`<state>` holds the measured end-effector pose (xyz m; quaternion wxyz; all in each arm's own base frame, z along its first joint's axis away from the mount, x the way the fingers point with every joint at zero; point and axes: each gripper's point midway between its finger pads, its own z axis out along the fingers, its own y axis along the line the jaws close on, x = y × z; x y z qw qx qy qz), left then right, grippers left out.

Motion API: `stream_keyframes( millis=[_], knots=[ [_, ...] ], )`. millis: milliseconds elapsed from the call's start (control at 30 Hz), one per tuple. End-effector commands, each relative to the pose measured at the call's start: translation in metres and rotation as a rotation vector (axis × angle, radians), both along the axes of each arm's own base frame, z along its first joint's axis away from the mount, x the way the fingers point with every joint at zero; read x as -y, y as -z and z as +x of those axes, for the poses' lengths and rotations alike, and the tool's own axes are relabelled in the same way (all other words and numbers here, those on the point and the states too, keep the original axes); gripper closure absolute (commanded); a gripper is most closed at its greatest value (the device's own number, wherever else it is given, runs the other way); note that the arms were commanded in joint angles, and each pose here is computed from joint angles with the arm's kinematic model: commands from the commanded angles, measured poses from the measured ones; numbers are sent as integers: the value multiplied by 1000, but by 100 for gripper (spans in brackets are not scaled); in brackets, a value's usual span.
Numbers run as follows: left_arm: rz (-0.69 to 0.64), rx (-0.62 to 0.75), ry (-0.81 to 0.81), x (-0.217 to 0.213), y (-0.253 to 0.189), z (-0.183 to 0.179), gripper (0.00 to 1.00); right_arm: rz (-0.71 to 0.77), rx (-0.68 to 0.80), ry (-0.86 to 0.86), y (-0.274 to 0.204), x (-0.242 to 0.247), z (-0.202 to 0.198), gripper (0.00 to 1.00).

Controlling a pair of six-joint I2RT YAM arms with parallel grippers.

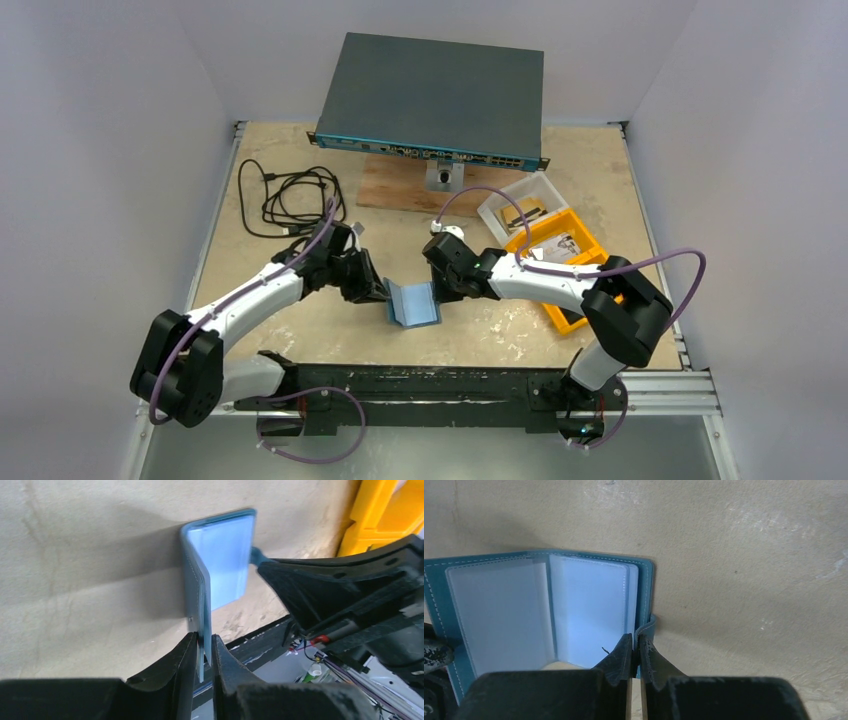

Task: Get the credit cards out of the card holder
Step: Close the card holder at the center of the board.

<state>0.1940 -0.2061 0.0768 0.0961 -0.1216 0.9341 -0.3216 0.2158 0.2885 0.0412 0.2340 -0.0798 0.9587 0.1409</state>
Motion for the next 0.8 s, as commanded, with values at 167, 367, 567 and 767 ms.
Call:
stream_keyframes(
  millis=[167, 367, 567, 767],
  knots=[
    [-74, 51, 60, 43, -33, 14, 82, 115, 19, -24, -21, -19, 1, 100],
    [-49, 28, 73, 52, -23, 15, 84, 115, 22, -9, -24, -12, -2, 100],
    [-45, 16, 98, 61, -15, 16, 79, 116, 33, 3, -27, -7, -4, 100],
    [-39, 10, 113, 70, -8, 21, 69, 116, 36, 9, -29, -4, -4, 100]
  ],
)
